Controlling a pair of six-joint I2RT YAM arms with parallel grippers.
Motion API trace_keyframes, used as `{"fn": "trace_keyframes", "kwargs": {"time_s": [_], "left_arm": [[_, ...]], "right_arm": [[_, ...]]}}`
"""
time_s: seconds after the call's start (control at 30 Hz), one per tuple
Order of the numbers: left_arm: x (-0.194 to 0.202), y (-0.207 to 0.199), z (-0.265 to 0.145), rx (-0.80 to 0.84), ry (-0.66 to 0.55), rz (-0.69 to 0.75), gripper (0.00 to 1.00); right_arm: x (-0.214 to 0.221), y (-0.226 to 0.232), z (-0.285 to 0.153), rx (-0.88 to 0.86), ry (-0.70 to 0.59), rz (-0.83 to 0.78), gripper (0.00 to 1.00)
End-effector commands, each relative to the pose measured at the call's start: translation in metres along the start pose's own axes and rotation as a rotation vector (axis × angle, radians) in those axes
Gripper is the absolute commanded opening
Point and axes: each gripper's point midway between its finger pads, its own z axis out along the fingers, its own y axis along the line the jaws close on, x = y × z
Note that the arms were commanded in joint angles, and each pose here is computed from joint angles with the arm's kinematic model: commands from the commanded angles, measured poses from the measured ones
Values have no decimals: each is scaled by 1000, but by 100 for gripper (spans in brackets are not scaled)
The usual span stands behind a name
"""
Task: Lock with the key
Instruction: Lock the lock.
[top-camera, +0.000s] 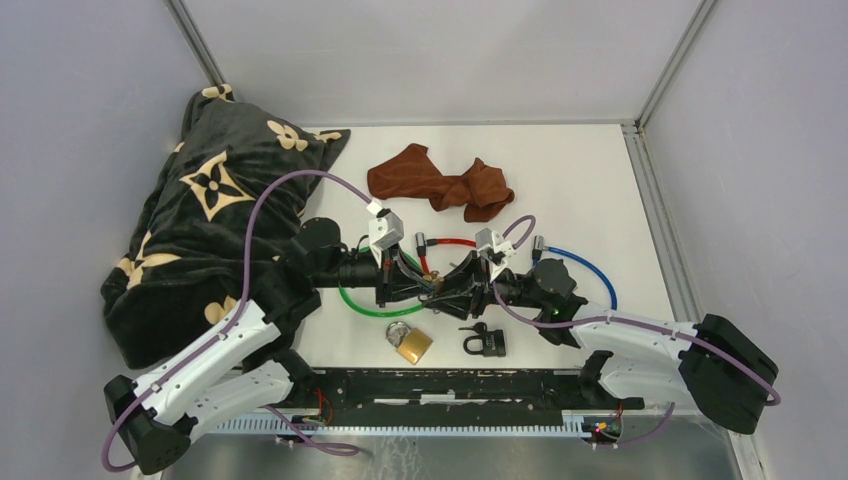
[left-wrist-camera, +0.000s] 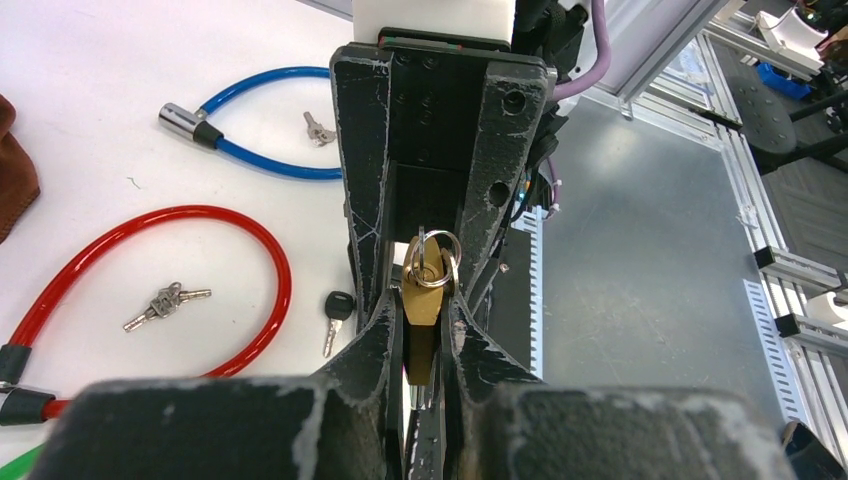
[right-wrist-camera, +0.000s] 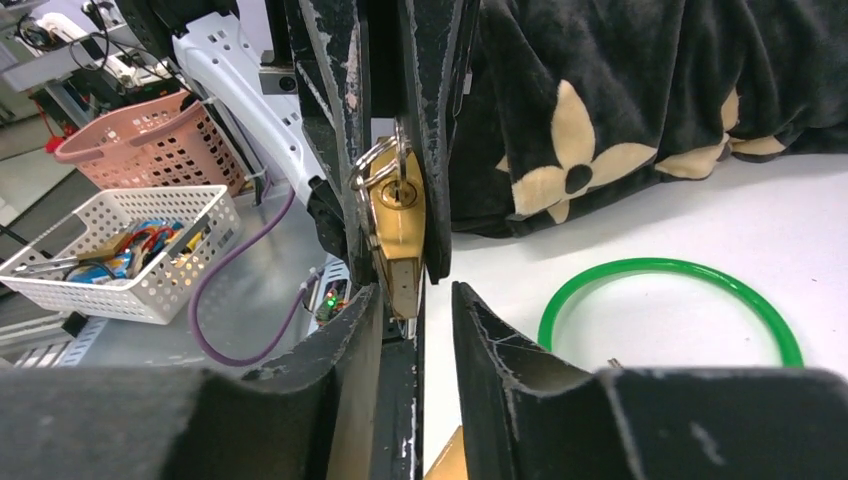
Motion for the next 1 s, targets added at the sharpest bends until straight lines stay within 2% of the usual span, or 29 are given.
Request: {"fn": "trace_keyframes", "kwargs": {"time_s": [0.0, 0.13, 0.17, 0.4, 0.63, 0.97], "left_arm": [[-15, -8, 0, 39, -44, 4, 2], [-12, -8, 0, 42, -38, 8, 2], [-12, -8, 0, 42, -38, 8, 2], [-12, -11, 0, 60, -30, 15, 2], [-18, -23, -1, 125, -30, 40, 27], [-17, -23, -1, 127, -27, 42, 43]], "right_arm": [[-21, 7, 5, -24, -60, -41, 29], [-24, 6, 6, -22, -64, -45, 3], [-25, 6, 7, -19, -70, -42, 0], [-47, 7, 6, -6, -169, -63, 0], [-65, 7, 4, 6, -242, -136, 0], [-79, 13, 4, -9, -276, -183, 0]]}}
